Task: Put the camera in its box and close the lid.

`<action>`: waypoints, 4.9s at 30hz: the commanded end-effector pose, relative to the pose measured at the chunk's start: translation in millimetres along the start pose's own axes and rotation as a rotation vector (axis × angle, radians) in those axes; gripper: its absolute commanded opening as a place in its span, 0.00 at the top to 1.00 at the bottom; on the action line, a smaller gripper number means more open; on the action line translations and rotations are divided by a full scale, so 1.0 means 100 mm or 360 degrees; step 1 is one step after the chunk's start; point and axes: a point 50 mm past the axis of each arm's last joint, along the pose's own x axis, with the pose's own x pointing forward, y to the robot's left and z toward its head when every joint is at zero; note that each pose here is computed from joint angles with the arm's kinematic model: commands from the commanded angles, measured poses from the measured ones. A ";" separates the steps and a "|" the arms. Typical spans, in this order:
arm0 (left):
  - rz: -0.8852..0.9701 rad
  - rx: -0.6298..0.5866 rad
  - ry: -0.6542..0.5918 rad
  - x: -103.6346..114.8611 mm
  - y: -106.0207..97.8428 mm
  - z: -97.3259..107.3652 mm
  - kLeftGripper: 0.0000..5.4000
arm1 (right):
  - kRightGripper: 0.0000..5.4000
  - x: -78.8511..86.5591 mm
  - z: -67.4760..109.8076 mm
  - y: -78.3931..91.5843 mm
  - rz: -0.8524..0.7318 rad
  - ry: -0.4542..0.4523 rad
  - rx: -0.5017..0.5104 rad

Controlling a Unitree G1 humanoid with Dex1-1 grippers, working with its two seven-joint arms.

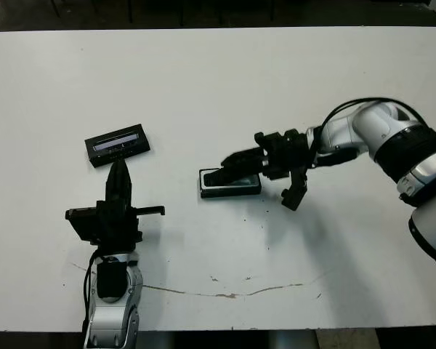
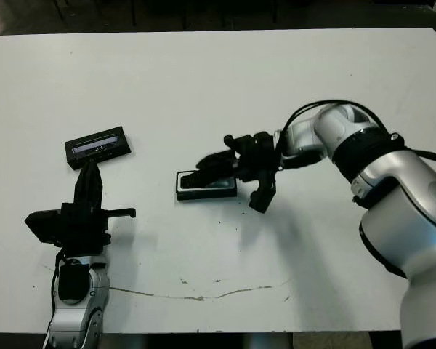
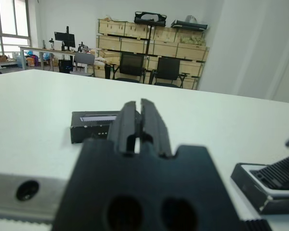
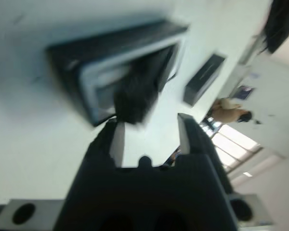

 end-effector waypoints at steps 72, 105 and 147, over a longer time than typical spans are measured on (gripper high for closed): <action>-0.0087 0.0037 0.0033 -0.04 0.21 0.08 1.00 | 1.00 0.26 0.79 -0.05 -0.1178 0.0828 0.2954; -0.0091 0.0049 0.0020 -0.06 0.19 0.10 1.00 | 1.00 0.45 1.20 0.51 -0.0691 0.1025 0.3166; -0.0110 0.0060 -0.0008 -0.04 0.26 0.14 1.00 | 1.00 -0.83 0.61 0.45 -0.1891 0.1178 0.2959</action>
